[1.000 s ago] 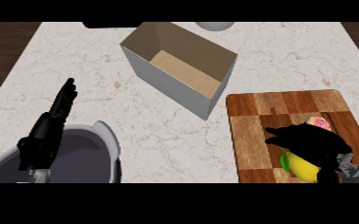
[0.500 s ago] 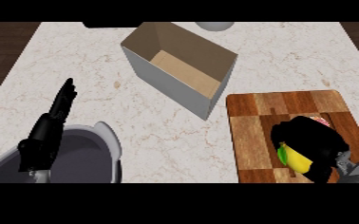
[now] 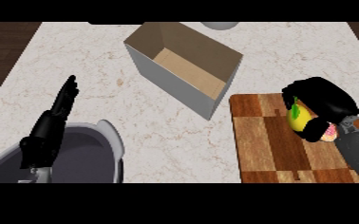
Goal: Pick the lemon from the cutting board and place it in the cardboard box
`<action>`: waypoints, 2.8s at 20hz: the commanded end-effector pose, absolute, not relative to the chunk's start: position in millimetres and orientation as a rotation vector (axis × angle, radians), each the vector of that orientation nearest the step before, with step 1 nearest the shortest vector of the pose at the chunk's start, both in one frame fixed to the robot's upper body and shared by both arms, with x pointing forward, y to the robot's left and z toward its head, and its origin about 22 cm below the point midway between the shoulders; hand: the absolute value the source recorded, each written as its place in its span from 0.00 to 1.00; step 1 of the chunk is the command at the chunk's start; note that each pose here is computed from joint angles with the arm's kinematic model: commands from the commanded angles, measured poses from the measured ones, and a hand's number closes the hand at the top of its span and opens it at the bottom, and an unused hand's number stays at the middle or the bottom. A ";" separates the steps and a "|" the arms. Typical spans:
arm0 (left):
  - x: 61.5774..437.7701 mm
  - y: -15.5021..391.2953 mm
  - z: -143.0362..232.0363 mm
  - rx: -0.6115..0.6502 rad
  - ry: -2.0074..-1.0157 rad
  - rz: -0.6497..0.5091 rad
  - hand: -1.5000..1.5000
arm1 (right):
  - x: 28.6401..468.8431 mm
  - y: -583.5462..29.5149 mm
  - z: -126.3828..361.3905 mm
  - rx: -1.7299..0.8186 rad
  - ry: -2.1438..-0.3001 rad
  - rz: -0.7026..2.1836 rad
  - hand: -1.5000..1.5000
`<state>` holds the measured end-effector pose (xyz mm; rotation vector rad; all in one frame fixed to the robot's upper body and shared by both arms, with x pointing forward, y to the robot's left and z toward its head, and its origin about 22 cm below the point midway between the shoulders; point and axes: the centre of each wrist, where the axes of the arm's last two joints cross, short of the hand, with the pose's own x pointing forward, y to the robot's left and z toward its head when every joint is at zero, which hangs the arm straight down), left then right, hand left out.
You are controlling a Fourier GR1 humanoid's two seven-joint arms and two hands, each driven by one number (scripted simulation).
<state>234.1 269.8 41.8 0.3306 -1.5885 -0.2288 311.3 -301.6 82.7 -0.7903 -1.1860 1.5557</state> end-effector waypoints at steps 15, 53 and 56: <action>233.5 277.8 10.8 0.370 -1.442 -0.202 0.50 | 376.4 -294.1 174.4 -0.547 -1.890 1.048 1.00; 238.1 276.7 28.3 0.346 -1.482 -0.238 0.50 | 426.8 -48.0 140.1 -0.406 -1.578 1.117 0.00; 246.5 272.7 19.6 0.338 -1.484 -0.243 0.50 | 429.4 -47.7 137.9 -0.343 -1.615 1.089 0.00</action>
